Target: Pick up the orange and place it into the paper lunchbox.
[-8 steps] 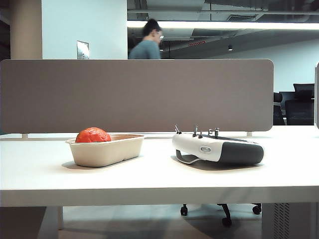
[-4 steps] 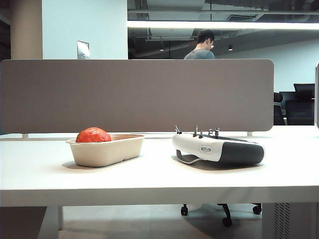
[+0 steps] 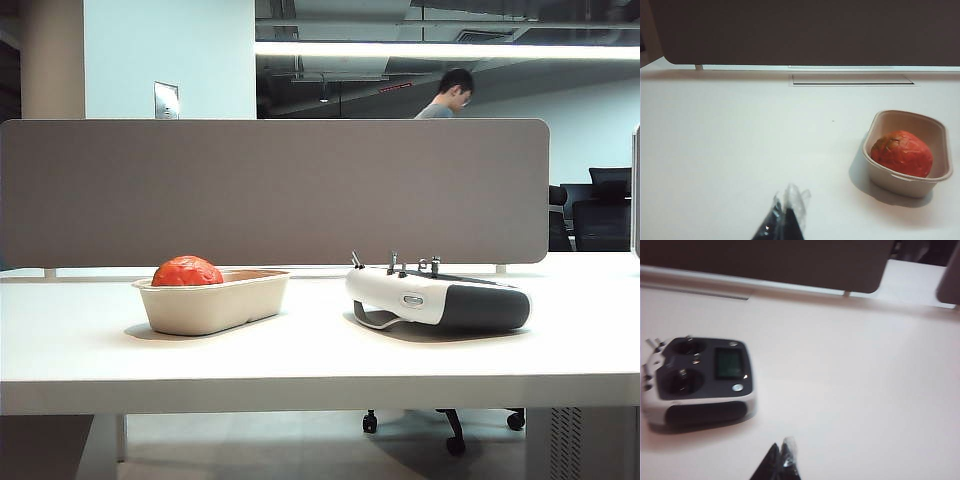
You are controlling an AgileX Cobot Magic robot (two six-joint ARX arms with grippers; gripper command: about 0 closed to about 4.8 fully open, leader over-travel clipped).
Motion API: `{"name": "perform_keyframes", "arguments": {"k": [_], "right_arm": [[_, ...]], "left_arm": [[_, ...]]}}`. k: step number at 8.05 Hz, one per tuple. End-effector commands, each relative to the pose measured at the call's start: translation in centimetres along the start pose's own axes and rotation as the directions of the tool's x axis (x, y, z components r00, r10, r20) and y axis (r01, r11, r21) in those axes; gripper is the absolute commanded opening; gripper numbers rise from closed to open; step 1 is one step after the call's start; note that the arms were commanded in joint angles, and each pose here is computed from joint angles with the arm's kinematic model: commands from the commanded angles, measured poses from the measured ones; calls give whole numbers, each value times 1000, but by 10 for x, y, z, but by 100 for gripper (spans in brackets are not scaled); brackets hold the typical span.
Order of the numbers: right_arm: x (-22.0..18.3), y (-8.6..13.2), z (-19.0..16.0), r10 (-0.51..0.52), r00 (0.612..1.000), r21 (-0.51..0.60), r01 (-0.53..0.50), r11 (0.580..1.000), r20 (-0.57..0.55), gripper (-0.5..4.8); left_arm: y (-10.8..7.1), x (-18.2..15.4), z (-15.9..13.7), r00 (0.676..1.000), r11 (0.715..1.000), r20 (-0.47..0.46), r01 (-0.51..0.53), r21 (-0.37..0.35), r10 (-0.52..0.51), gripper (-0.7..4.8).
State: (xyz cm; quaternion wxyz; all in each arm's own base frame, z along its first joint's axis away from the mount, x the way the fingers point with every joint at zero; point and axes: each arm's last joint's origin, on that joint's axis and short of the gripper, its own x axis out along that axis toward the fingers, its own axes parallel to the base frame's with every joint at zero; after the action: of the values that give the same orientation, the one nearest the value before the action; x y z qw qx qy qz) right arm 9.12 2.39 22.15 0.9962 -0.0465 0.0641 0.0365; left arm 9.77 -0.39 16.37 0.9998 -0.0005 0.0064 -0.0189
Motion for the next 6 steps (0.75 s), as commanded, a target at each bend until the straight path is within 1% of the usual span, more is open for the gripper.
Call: {"name": "perform_keyframes", "arguments": {"k": [1,2,3,6], "right_arm": [[3,-9,-37,-93,987,53,86,995,132,-5],[12,-10,-55,-123,982,61,116,991,142,-5],[11,-16,-53,-152,974,68,142,987,167,-5],[11,-19,-53,-149,974,65,140,988,168,-4]], "left_arm": [[0,0,1,1000,1000,11,2,-7,-2,-5],[0,0,0,1000,1000,8,1,-6,-1,-5],[0,0,0,1000,1000,7,2,-6,-2,-5],[0,0,0,1000,1000,7,2,-6,-2,-5]]}}
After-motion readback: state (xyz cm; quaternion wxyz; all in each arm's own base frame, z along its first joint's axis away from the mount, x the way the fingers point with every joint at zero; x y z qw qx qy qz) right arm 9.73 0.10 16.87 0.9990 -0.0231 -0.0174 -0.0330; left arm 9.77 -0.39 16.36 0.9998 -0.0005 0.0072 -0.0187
